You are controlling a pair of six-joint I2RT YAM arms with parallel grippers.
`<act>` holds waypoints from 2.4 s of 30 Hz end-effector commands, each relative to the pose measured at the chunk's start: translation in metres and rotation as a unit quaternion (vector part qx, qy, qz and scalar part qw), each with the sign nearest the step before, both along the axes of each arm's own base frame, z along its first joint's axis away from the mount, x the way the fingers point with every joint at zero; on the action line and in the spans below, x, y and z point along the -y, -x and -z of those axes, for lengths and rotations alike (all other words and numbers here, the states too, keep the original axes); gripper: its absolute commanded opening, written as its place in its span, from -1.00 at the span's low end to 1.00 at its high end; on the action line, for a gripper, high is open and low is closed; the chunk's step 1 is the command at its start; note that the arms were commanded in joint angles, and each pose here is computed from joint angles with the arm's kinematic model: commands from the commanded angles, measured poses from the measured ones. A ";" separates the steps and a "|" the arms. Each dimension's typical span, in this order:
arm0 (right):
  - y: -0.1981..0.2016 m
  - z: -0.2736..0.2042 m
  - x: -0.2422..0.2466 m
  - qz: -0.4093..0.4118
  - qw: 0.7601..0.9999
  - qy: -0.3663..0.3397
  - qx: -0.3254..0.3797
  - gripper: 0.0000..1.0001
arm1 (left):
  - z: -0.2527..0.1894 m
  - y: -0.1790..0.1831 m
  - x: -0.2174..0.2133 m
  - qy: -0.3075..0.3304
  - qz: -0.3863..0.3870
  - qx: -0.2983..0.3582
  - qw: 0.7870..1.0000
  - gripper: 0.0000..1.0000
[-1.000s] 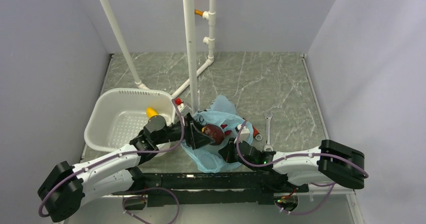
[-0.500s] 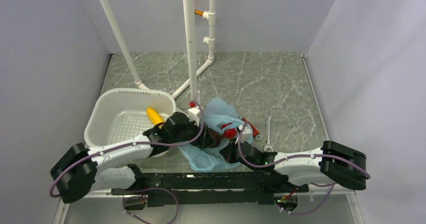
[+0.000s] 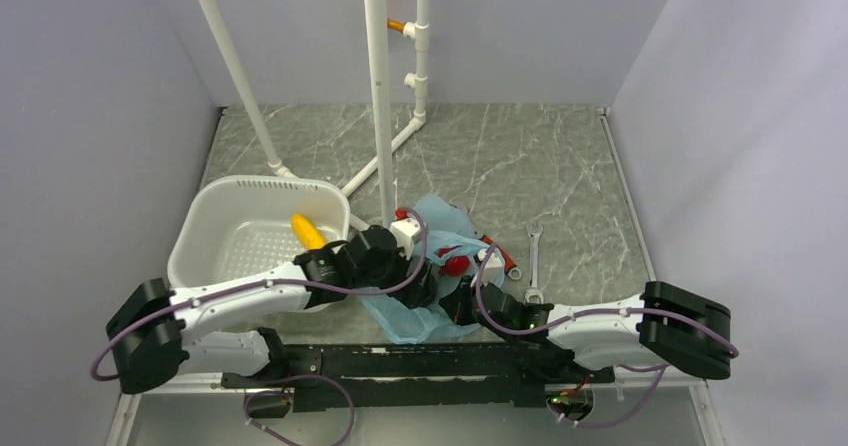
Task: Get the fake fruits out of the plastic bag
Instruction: Place the fake fruit in the plastic bag, then take out the fake fruit from the plastic bag.
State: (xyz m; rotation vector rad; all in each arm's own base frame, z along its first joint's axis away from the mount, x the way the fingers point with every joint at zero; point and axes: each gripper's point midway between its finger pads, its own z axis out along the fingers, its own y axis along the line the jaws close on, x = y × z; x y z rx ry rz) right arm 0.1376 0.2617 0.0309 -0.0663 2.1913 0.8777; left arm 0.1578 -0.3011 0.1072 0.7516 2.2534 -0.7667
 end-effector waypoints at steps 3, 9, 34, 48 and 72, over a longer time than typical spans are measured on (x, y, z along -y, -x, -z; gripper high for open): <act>-0.004 -0.012 -0.007 0.005 1.000 -0.026 0.013 -0.88 | -0.069 0.001 -0.004 0.045 0.008 0.043 0.998 0.99; -0.004 -0.012 -0.009 0.002 1.000 -0.025 0.012 -0.88 | -0.099 0.017 0.007 0.100 0.040 0.029 0.994 0.61; -0.003 -0.010 -0.012 -0.003 1.000 -0.018 0.009 -0.89 | -0.009 -0.008 0.016 -0.110 -0.050 0.111 0.986 0.72; -0.003 -0.009 -0.011 -0.003 1.000 -0.018 0.008 -0.88 | 0.033 -0.006 0.029 -0.143 -0.022 0.094 0.985 0.39; -0.003 -0.008 -0.009 0.001 1.000 -0.018 0.007 -0.89 | -0.102 0.023 0.026 0.087 0.005 0.112 0.990 -0.84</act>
